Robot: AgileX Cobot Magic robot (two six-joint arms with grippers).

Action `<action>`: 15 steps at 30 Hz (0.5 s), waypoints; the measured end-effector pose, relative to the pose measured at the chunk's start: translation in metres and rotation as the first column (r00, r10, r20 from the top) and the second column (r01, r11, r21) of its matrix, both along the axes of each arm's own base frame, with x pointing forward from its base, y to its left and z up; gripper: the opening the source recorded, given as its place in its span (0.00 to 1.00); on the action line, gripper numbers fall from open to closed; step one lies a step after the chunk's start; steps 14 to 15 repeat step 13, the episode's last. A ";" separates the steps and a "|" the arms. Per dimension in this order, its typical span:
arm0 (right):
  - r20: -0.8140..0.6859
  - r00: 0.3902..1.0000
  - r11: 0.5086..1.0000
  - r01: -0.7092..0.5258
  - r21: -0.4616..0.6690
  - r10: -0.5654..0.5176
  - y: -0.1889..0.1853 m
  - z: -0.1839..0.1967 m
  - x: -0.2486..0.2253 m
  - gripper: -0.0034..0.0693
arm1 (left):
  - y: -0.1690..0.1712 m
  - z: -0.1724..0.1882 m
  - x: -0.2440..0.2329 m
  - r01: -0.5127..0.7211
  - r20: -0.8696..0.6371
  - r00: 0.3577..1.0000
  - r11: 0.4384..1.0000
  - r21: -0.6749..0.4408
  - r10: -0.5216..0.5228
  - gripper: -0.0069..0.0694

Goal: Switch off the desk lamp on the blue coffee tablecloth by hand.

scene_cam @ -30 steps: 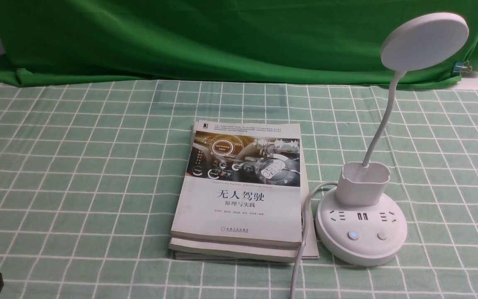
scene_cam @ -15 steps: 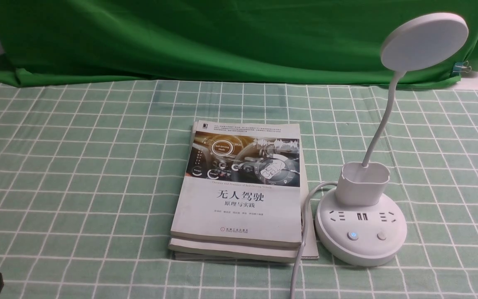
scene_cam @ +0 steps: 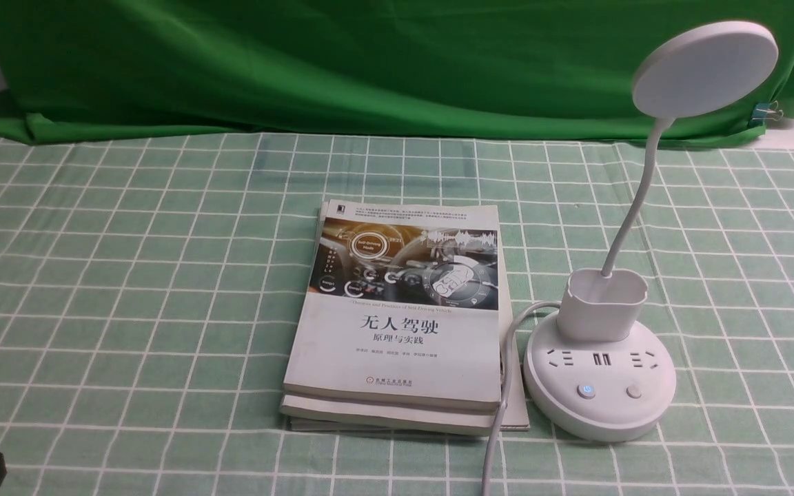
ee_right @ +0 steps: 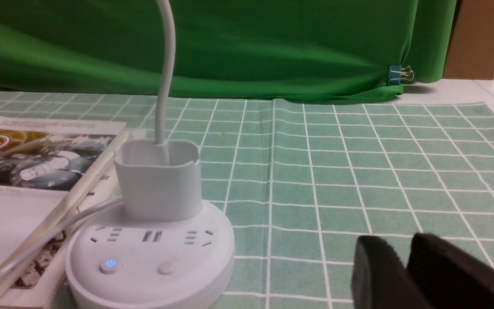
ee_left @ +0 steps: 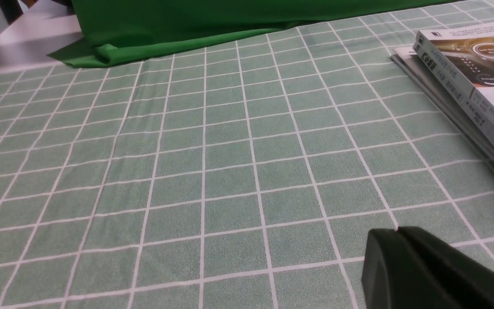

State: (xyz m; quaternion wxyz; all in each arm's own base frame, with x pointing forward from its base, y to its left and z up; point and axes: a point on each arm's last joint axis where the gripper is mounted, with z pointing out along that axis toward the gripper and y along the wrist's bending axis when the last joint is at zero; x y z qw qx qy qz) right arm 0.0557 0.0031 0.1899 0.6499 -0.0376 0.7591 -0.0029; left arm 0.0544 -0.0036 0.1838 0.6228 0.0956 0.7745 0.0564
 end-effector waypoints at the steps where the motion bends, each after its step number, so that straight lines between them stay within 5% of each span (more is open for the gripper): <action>1: 0.000 1.000 1.000 0.000 -0.001 0.000 0.000 0.000 0.000 0.24 | 0.000 0.000 0.000 0.000 0.000 1.000 1.000 0.000 0.000 0.09; 15: 0.000 1.000 1.000 0.000 -0.001 0.000 0.000 0.000 0.000 0.28 | 0.000 0.000 0.000 0.000 0.000 1.000 1.000 0.000 0.000 0.09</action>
